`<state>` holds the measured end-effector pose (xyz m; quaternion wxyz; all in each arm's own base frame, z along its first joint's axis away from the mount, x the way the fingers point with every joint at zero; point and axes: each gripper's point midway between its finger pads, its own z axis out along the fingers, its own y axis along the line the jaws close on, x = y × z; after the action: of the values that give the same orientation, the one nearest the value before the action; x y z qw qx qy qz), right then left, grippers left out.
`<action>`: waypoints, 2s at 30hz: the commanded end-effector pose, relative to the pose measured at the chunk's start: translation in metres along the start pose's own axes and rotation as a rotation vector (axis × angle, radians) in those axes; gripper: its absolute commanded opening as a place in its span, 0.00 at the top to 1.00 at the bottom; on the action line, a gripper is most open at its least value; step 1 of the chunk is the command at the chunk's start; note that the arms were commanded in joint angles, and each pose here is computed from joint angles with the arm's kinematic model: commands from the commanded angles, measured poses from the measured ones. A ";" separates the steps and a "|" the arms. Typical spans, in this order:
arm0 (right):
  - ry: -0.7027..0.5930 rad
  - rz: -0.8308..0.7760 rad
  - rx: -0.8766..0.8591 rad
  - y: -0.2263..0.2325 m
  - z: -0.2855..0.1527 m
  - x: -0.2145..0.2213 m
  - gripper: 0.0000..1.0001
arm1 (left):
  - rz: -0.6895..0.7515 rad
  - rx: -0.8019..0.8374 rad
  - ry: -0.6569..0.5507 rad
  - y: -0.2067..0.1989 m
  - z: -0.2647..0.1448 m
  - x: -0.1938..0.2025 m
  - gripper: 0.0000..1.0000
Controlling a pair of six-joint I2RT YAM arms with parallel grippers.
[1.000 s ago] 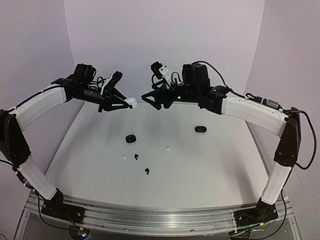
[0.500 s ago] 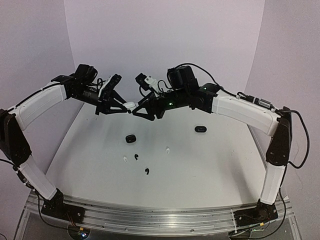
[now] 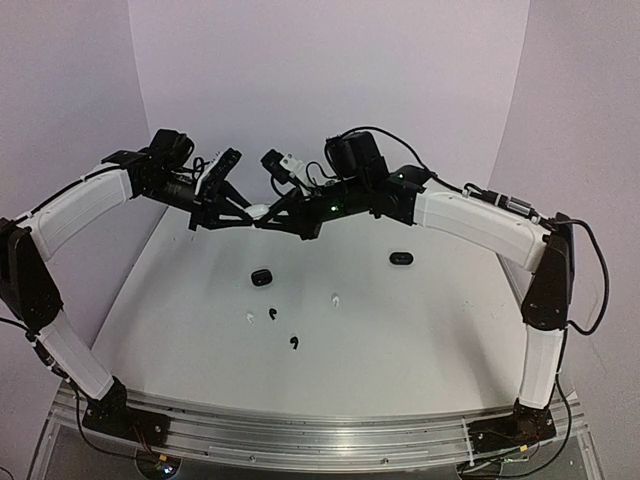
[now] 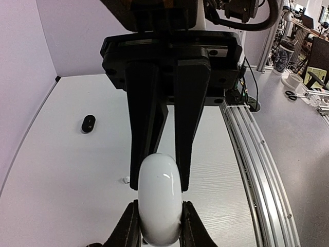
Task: Insert the wireless bluetooth earbuds into the charging case
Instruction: Pass from the left arm to the right, then pass from the right arm to the left
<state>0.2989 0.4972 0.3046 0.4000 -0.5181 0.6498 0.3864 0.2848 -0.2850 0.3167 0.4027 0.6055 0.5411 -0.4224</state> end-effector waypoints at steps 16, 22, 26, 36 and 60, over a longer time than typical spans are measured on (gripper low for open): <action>-0.469 -0.025 -0.090 0.028 -0.078 -0.105 1.00 | 0.056 -0.032 -0.312 -0.021 -0.045 -0.054 0.10; -0.516 -0.053 -0.096 0.034 -0.073 -0.111 1.00 | -0.002 0.005 -0.359 -0.019 -0.036 -0.077 0.28; -0.526 -0.068 -0.095 0.037 -0.072 -0.114 1.00 | 0.002 0.014 -0.378 -0.021 -0.034 -0.088 0.34; -0.527 -0.070 -0.087 0.038 -0.068 -0.114 1.00 | 0.029 0.004 -0.387 -0.021 -0.028 -0.101 0.44; -0.479 -0.096 0.004 0.031 -0.052 -0.103 1.00 | 0.053 0.012 -0.376 -0.023 -0.026 -0.108 0.77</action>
<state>0.2764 0.4919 0.4123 0.5371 -0.4395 0.5240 0.4937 0.2595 -0.2923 0.4105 0.4862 0.5207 0.4559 -0.5335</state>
